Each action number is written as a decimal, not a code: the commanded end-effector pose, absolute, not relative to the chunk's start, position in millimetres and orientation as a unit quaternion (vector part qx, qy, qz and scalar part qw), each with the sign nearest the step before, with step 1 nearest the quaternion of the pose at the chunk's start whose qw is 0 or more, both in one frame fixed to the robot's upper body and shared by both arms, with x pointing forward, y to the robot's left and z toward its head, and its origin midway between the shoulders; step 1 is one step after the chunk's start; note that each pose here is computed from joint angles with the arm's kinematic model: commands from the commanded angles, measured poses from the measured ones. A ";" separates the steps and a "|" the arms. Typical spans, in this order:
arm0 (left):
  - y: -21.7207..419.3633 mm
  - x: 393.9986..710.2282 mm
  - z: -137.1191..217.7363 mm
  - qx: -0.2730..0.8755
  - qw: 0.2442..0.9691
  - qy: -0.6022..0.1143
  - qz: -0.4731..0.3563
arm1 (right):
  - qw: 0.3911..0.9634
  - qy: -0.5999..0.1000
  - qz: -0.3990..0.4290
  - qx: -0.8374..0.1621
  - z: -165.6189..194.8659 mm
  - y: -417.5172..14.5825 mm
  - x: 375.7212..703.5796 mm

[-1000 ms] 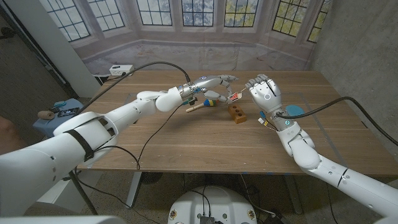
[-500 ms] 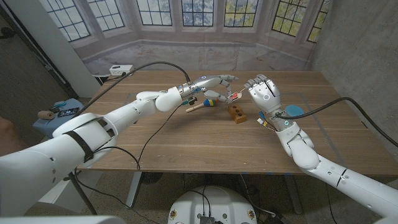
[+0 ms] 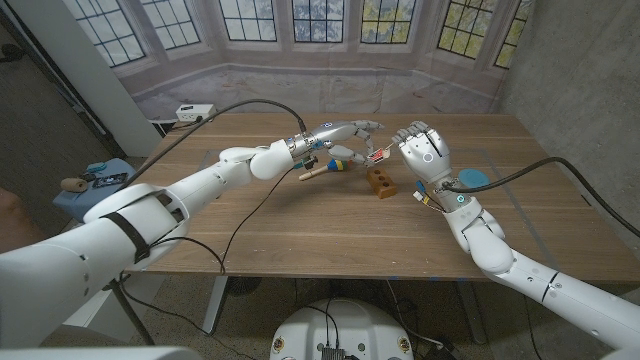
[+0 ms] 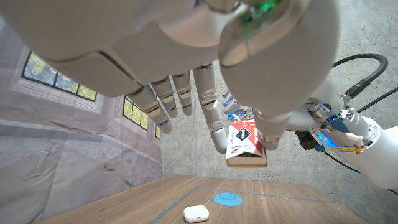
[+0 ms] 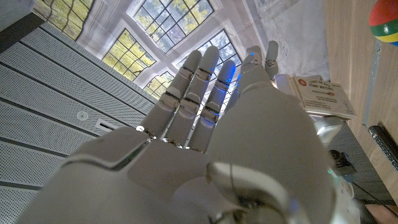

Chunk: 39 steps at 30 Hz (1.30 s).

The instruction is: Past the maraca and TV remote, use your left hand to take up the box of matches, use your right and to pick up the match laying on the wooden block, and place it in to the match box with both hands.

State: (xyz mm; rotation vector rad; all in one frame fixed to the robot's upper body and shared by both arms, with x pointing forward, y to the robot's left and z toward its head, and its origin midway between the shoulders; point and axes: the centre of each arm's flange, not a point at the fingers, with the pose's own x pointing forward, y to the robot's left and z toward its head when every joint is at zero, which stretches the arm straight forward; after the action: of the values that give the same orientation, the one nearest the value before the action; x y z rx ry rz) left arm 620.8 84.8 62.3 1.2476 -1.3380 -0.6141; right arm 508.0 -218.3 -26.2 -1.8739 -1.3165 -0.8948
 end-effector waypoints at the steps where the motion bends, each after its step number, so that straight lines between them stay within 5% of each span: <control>1: 84.8 618.5 62.3 0.531 0.571 -0.569 -0.260 | 0.337 -0.505 -0.342 -0.717 -28.0 -219.7 507.0; 39: 86.6 621.4 63.0 0.533 0.575 -0.563 -0.262 | 0.349 -0.515 -0.339 -0.706 -31.6 -210.4 509.1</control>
State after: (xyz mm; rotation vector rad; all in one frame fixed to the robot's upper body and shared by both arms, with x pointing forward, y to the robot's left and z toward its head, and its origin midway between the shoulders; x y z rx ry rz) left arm 622.9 87.9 62.5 1.2455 -1.3170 -0.6106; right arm 510.4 -213.6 -31.4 -1.8426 -1.3285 -0.8745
